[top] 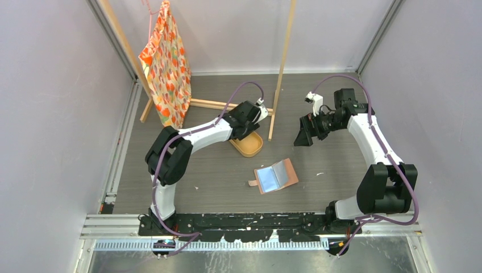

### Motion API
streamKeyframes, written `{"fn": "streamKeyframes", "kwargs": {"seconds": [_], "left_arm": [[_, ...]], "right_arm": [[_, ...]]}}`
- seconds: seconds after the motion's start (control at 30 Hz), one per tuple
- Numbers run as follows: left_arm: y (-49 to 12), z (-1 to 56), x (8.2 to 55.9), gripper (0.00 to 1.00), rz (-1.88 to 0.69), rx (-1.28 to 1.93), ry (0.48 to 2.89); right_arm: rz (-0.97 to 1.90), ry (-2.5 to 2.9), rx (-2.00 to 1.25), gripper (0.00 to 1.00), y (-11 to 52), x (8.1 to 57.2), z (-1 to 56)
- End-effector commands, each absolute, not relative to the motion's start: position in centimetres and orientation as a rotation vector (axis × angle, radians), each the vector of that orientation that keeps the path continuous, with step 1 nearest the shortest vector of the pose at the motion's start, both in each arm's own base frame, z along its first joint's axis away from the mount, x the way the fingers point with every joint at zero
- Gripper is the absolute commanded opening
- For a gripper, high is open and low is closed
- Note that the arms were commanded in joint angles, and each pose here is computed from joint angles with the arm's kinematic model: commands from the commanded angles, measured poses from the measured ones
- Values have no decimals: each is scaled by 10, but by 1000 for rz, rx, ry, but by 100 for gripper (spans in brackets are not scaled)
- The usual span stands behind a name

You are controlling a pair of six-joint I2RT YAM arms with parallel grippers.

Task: Put the credit cards into the card holder
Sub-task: Pick up the credit card from the storage box.

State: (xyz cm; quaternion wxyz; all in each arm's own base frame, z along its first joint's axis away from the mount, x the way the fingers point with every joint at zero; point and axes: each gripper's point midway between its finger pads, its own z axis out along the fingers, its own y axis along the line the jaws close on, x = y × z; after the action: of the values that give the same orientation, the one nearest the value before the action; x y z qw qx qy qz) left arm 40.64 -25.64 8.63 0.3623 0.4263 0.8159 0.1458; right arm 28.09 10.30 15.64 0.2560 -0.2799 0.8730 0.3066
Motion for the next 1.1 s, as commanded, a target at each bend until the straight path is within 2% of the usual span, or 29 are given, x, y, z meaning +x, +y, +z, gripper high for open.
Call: {"fn": "streamKeyframes", "kwargs": {"seconds": [0.0, 0.07, 0.17, 0.53, 0.73, 1.07], "left_arm": [[-256, 109, 417, 79, 377, 1053, 2044], [-252, 103, 421, 86, 394, 1071, 2063], [-252, 95, 422, 89, 354, 1094, 2097], [-251, 84, 423, 87, 274, 1103, 2155], [-247, 96, 426, 74, 282, 1057, 2144], [-245, 122, 427, 67, 275, 984, 2081]], "right_arm": [[842, 2327, -782, 100, 105, 283, 164], [845, 2327, -782, 100, 105, 283, 164], [846, 2326, -782, 100, 105, 283, 164], [849, 2328, -782, 100, 105, 283, 163], [848, 2327, -784, 100, 105, 283, 164], [849, 2329, -781, 100, 105, 283, 164]]}}
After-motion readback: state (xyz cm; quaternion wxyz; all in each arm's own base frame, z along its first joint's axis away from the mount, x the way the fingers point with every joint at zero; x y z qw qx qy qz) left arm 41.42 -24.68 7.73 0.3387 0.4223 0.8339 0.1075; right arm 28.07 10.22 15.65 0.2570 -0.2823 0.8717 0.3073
